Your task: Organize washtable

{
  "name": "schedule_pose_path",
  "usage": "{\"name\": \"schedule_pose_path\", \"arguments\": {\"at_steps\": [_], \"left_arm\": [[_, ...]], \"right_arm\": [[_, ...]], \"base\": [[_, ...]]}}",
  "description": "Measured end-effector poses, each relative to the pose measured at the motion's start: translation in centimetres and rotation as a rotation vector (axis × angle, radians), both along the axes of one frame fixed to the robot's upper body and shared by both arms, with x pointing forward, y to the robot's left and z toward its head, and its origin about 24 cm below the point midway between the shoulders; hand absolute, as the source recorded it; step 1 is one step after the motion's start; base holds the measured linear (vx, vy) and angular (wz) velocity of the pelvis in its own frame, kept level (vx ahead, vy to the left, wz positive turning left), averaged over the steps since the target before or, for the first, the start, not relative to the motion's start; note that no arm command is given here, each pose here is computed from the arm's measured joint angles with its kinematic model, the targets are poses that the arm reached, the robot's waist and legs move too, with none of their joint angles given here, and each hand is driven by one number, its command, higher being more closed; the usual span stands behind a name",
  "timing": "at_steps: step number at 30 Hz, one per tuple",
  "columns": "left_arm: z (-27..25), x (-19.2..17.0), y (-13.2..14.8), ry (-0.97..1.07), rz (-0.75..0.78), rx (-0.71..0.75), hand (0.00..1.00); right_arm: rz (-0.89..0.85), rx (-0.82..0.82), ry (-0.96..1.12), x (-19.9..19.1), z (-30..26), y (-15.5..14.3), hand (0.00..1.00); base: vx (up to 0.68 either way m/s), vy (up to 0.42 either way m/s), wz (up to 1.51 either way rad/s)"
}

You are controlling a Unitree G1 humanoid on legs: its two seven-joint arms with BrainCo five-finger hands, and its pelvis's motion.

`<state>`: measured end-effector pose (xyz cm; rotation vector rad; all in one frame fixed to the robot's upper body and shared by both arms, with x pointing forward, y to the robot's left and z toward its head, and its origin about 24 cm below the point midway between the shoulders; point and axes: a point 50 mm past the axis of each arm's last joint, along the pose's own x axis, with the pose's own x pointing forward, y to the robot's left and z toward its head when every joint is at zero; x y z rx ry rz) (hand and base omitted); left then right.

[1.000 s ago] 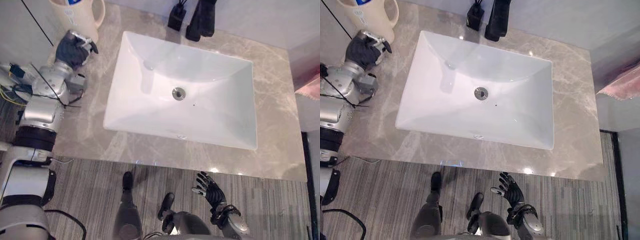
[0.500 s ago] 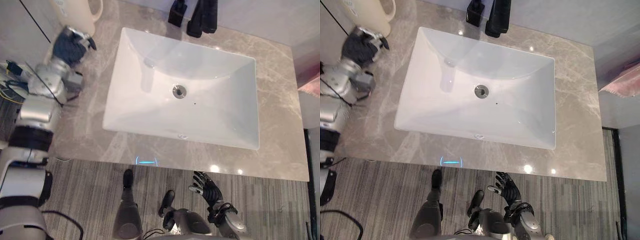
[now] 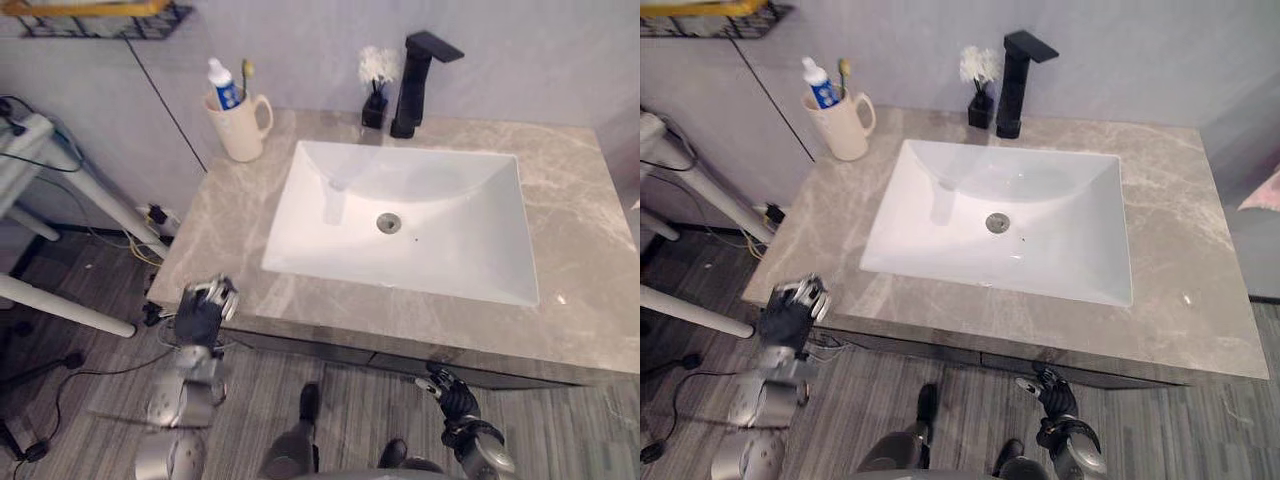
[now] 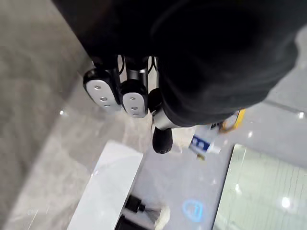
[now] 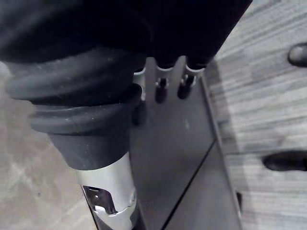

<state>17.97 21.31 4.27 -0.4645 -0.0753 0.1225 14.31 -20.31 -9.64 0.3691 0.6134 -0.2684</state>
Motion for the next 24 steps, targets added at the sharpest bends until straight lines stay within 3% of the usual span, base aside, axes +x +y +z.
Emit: {"name": "schedule_pose_path", "arguments": {"at_steps": [5,12,13,18,24], "left_arm": [[-6.4,-6.1,2.0,0.301,0.247,-0.115,1.0],[-10.7,-9.6,0.2,0.525,0.306,-0.168,1.0],[-11.6,-9.7,-0.7,0.565,0.279,-0.18,0.0],[-14.8,-10.7,-3.4,0.73,0.144,-0.181,0.0],[-15.9,-9.8,-4.0,0.79,0.016,-0.099,0.0]], "right_arm": [[-0.127,0.029,0.058,-2.8,-1.0,-0.3,0.0],[-0.111,0.064,0.058,-4.2,-0.9,1.8,0.0],[-0.084,0.061,0.052,-4.3,-0.9,2.2,0.0],[0.021,0.029,0.029,-3.8,-0.5,3.2,0.0],[0.09,0.012,0.05,-3.4,-1.3,3.7,0.0]], "base": [[-0.02,0.01,0.34],[-0.01,0.034,0.27],[-0.03,0.044,0.06],[-0.03,0.012,0.0],[0.03,-0.015,-0.17]]}}
